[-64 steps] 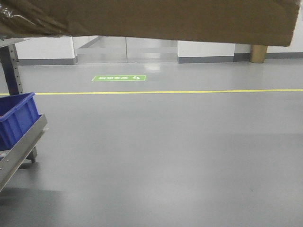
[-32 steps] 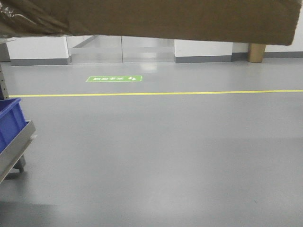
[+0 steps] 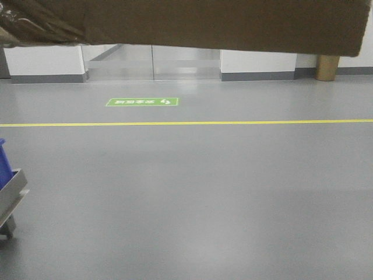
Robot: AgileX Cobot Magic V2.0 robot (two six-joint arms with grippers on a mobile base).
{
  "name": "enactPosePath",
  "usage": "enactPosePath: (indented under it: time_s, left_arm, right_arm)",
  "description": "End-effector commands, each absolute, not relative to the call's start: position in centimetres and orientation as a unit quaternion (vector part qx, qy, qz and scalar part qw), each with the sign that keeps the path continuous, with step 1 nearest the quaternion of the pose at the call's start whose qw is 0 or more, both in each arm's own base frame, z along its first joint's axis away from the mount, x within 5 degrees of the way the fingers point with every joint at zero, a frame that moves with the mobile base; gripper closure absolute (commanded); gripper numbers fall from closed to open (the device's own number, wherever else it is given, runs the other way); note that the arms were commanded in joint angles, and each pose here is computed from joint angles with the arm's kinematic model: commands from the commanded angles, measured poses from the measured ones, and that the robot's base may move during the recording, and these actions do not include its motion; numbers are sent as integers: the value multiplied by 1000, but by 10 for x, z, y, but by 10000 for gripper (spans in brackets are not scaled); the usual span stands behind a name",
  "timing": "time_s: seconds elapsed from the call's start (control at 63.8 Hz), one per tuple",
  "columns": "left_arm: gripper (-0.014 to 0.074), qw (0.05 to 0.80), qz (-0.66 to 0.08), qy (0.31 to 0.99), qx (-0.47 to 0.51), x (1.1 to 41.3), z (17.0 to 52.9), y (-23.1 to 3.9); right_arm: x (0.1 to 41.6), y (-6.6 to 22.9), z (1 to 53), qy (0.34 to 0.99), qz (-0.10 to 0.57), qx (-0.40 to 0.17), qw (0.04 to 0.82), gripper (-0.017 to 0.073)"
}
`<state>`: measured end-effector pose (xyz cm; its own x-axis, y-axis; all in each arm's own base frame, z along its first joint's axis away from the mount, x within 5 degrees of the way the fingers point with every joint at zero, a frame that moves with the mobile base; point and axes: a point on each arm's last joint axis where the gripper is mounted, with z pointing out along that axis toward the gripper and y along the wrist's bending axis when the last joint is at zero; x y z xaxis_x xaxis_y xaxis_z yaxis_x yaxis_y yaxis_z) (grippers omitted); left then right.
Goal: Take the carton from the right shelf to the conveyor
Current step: 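Drive across the floor carrying the carton in both grippers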
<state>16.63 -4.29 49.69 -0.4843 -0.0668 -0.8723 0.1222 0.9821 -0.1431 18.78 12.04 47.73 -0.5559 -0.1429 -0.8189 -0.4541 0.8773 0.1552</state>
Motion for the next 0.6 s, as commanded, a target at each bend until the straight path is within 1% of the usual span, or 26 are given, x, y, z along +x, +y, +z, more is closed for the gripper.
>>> enactPosePath:
  time_s: [0.0,0.58]
  left_arm:
    - [610,550,-64,833,22,164,508,-37]
    - [610,550,-64,833,22,164,508,-37]
  right_arm:
    - [184,114,482,858,156,-186,453,626]
    - [186,115,481,857,157,-186,455,626]
